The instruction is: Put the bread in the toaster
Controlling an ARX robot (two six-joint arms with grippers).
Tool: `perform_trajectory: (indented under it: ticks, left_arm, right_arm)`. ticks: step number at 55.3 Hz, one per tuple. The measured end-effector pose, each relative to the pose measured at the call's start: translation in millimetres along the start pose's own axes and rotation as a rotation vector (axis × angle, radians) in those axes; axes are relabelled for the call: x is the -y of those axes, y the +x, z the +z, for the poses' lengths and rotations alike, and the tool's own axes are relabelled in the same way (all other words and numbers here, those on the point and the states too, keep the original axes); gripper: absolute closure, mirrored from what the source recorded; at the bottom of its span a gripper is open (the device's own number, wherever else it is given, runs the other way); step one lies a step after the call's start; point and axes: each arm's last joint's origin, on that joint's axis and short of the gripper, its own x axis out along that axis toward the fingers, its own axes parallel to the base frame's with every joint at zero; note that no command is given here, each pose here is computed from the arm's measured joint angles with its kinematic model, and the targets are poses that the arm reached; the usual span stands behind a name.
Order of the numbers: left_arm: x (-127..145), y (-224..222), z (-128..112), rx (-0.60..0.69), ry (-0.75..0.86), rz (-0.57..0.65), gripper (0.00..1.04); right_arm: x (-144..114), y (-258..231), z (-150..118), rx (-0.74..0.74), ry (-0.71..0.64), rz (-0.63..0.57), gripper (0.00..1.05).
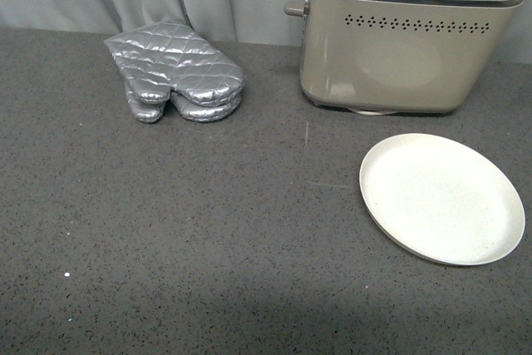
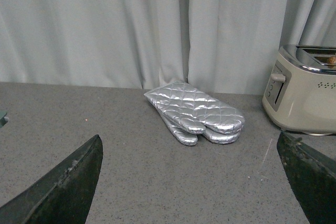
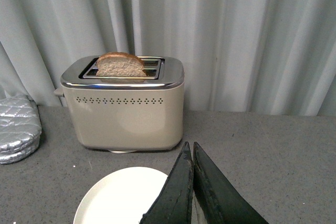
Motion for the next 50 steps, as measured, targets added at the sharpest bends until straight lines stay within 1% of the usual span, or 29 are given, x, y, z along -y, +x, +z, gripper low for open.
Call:
perform_trajectory:
  ticks: [30, 34, 38, 44, 45, 48, 50]
  left_arm:
    - [0.0, 0.0, 0.0, 0.0, 0.0, 0.0, 0.07]
    - [0.0, 0.0, 0.0, 0.0, 0.0, 0.0, 0.07]
    - [0.0, 0.0, 0.0, 0.0, 0.0, 0.0, 0.07]
    - [0.0, 0.0, 0.0, 0.0, 0.0, 0.0, 0.07]
    - [0.0, 0.0, 0.0, 0.0, 0.0, 0.0, 0.07]
    - [0.0, 0.0, 0.0, 0.0, 0.0, 0.0, 0.07]
    - [0.0, 0.0, 0.0, 0.0, 0.0, 0.0, 0.07]
  right_arm:
    - [0.0, -12.2, -0.1, 0.003, 0.0, 0.0, 1.04]
    - [0.0, -19.6, -4.8, -0.031, 0.0, 0.001, 1.04]
    - [0.0, -22.1, -2.4, 0.0, 0.0, 0.001, 1.04]
    - [0.0, -22.2, -2.7, -0.002, 0.0, 0.001, 1.04]
    - [0.0, -22.2, -2.7, -0.002, -0.001, 0.001, 1.03]
    - [0.0, -22.2, -2.7, -0.002, -0.001, 0.001, 0.9]
    - [0.0, -22.2, -2.7, -0.002, -0.001, 0.001, 0.85]
